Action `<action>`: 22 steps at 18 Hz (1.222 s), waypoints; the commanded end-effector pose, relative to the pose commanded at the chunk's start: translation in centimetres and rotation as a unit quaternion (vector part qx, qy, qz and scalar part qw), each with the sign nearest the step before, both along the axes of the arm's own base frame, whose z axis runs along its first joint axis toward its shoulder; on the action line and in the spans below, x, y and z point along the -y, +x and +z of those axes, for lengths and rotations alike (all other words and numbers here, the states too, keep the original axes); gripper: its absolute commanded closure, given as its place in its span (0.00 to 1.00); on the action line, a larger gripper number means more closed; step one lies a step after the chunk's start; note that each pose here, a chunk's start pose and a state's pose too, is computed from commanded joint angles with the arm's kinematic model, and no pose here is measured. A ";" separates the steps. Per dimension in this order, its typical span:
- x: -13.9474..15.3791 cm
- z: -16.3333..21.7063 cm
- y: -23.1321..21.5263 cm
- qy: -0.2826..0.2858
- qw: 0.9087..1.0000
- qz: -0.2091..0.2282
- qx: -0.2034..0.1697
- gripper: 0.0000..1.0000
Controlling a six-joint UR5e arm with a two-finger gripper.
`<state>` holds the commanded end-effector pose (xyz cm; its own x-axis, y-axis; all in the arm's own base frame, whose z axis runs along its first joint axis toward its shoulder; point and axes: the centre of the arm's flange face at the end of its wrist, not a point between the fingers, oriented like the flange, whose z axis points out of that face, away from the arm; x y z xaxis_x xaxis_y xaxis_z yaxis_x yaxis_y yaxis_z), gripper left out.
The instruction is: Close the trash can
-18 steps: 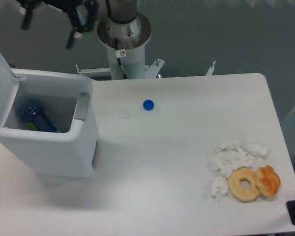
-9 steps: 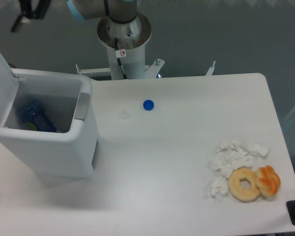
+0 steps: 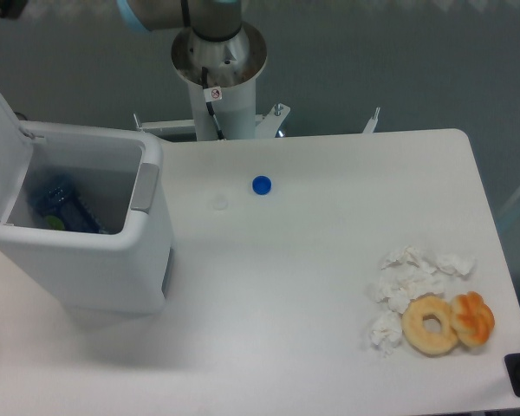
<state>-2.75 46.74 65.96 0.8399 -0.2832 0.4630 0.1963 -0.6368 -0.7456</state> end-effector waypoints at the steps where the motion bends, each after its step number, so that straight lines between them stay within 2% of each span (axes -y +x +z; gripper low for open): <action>1: -0.5 -0.1 0.3 0.005 1.000 -0.009 0.004 0.00; 14: -7.5 -4.1 5.4 -0.024 0.995 -0.092 0.019 0.00; 22: -8.7 -6.0 5.9 -0.045 0.994 -0.096 0.023 0.00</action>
<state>3.13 55.44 59.97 0.7515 -0.3927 0.5301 0.0971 -0.7290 -0.6776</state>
